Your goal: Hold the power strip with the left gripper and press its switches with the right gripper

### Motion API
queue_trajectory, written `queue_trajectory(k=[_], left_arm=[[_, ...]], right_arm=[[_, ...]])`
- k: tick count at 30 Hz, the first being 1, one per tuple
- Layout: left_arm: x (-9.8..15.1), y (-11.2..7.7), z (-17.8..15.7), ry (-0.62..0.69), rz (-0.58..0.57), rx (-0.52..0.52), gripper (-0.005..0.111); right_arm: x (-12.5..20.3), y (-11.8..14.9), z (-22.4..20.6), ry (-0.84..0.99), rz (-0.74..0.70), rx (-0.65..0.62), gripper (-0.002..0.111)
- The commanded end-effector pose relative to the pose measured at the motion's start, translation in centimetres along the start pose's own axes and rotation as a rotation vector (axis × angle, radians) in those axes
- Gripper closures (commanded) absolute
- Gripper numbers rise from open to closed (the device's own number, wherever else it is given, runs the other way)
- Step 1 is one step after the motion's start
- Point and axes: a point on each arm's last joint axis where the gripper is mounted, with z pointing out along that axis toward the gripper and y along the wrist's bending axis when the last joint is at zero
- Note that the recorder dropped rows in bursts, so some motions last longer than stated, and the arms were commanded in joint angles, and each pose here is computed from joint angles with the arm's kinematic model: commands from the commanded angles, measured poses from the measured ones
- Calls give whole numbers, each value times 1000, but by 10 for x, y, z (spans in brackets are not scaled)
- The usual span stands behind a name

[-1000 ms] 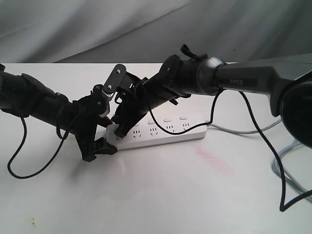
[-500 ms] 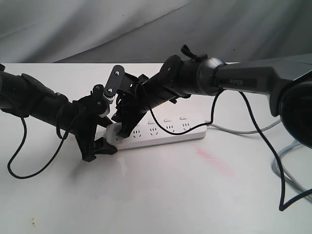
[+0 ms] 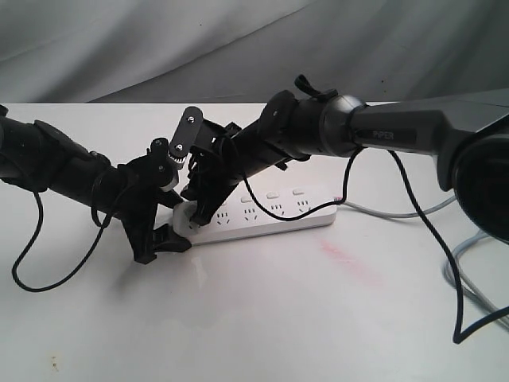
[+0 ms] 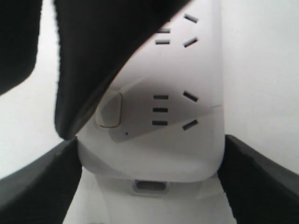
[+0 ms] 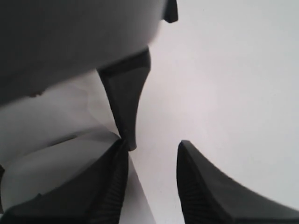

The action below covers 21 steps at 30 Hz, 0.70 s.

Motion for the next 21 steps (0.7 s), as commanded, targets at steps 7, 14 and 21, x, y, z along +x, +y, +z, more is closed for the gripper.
queue_trajectory(k=[7, 14, 21], left_arm=[[-2, -1, 1, 3, 10, 3, 42], [-2, -1, 1, 3, 10, 3, 42], [-2, -1, 1, 3, 10, 3, 42]], right_arm=[[6, 8, 8, 34, -49, -46, 75], [4, 10, 7, 18, -17, -65, 75], [3, 8, 2, 15, -15, -78, 75]])
